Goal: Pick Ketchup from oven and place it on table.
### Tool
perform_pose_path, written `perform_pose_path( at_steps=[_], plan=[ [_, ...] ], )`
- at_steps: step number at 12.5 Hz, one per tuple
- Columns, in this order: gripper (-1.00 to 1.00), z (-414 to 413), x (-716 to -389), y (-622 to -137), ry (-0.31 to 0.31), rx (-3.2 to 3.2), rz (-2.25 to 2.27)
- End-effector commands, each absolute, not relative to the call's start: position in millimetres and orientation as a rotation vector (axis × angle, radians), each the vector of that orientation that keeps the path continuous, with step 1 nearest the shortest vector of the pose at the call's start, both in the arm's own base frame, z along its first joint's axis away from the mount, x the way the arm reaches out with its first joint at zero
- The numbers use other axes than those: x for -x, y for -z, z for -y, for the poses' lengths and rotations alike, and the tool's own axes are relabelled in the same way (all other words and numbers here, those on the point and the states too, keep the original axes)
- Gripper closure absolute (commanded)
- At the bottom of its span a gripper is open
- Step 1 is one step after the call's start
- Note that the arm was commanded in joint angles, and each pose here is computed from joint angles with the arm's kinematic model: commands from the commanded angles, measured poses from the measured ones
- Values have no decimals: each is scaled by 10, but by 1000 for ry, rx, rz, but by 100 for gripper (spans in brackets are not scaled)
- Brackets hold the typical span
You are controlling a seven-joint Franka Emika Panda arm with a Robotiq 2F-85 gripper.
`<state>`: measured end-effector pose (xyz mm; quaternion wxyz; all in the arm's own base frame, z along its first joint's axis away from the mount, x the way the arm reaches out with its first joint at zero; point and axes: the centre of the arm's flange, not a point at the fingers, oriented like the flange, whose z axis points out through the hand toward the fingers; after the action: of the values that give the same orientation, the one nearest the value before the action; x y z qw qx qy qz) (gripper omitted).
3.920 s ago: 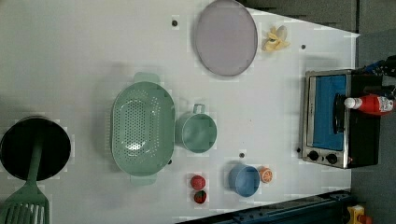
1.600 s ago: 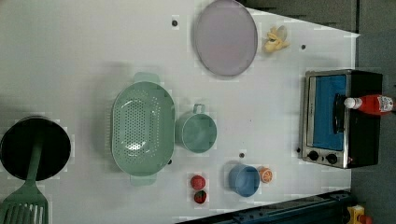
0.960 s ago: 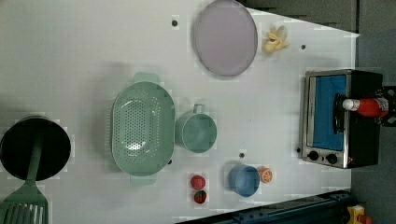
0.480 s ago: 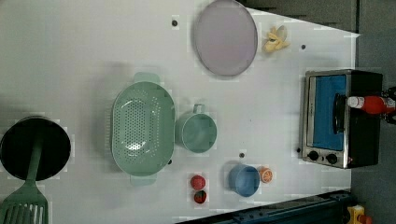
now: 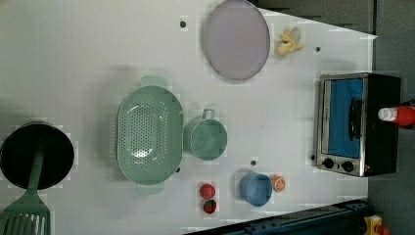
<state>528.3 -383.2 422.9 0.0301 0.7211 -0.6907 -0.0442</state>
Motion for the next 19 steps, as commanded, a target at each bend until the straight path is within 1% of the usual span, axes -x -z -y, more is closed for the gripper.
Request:
perform_pose_path(
  at_steps=[1, 2, 3, 4, 7, 9, 12, 15, 16, 17, 19],
  plan=[
    [-27, 2946, -5713, -5625, -130, -2473, 2021],
    [-27, 2643, -5808, -5741, -142, -2545, 1965],
    [-26, 2319, -5893, -5820, -136, -2618, 1902],
    [-27, 1992, -5953, -5858, -95, -2683, 1834],
    [-27, 1122, -6071, -5798, 64, -2819, 1629],
    [-27, 694, -6107, -5631, 141, -2855, 1510],
    [-27, 295, -6054, -5055, 249, -2805, 1338],
    [-27, 200, -5917, -4305, 314, -2762, 1279],
    [-26, 199, -5850, -4042, 327, -2755, 1279],
    [-27, 207, -5782, -3778, 324, -2752, 1283],
    [-26, 223, -5627, -3253, 294, -2750, 1290]
  ],
)
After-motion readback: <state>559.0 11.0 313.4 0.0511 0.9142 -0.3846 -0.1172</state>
